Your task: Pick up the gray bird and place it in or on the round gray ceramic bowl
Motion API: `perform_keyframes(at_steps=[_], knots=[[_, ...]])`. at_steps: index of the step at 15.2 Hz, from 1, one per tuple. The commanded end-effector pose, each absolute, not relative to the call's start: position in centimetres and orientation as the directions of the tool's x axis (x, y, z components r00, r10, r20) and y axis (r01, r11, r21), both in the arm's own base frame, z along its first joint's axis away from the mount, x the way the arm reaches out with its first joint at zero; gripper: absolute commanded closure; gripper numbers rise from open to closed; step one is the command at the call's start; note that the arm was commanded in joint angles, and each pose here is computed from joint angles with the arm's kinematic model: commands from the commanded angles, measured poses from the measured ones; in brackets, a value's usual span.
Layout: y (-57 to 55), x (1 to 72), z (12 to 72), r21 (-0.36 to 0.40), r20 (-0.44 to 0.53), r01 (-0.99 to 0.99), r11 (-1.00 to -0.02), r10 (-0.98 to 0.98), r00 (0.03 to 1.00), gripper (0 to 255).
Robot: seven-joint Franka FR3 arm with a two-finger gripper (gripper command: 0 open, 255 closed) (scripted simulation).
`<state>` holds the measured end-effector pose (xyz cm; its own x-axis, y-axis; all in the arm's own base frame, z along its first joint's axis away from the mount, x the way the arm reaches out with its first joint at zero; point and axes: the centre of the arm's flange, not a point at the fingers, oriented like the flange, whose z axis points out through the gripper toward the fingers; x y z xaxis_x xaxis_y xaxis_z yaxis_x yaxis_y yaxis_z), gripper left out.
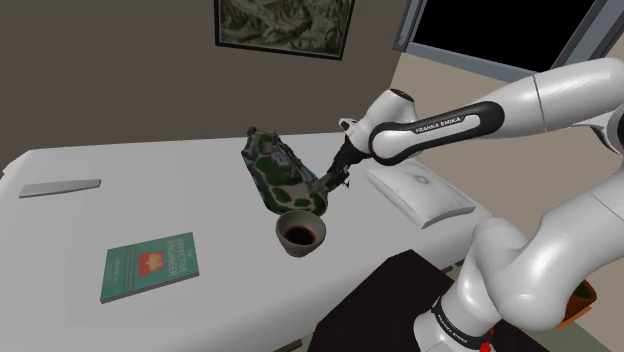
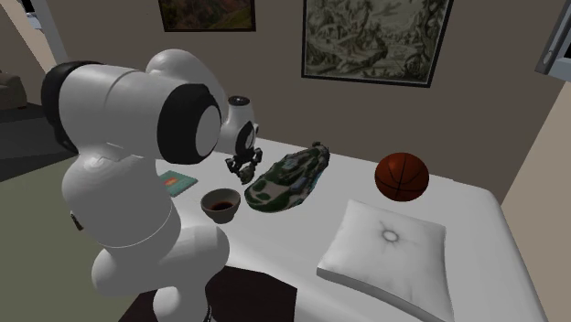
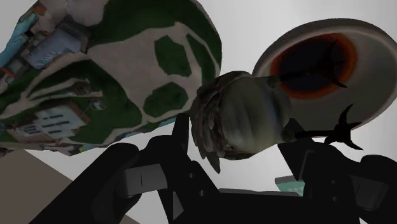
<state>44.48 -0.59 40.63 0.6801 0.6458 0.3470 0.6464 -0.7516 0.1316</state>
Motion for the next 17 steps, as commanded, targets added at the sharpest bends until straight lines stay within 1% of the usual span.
perform_keyframes(at_steps=[1, 8, 17], knots=[[1.8, 43.7, 40.6, 0.132, 0.348, 0.644, -0.753, 0.644, 0.682, 255], [10.4, 41.6, 40.6, 0.132, 0.348, 0.644, -0.753, 0.644, 0.682, 255], [10.4, 41.6, 35.9, 0.132, 0.348, 0.644, -0.753, 0.644, 0.682, 255]])
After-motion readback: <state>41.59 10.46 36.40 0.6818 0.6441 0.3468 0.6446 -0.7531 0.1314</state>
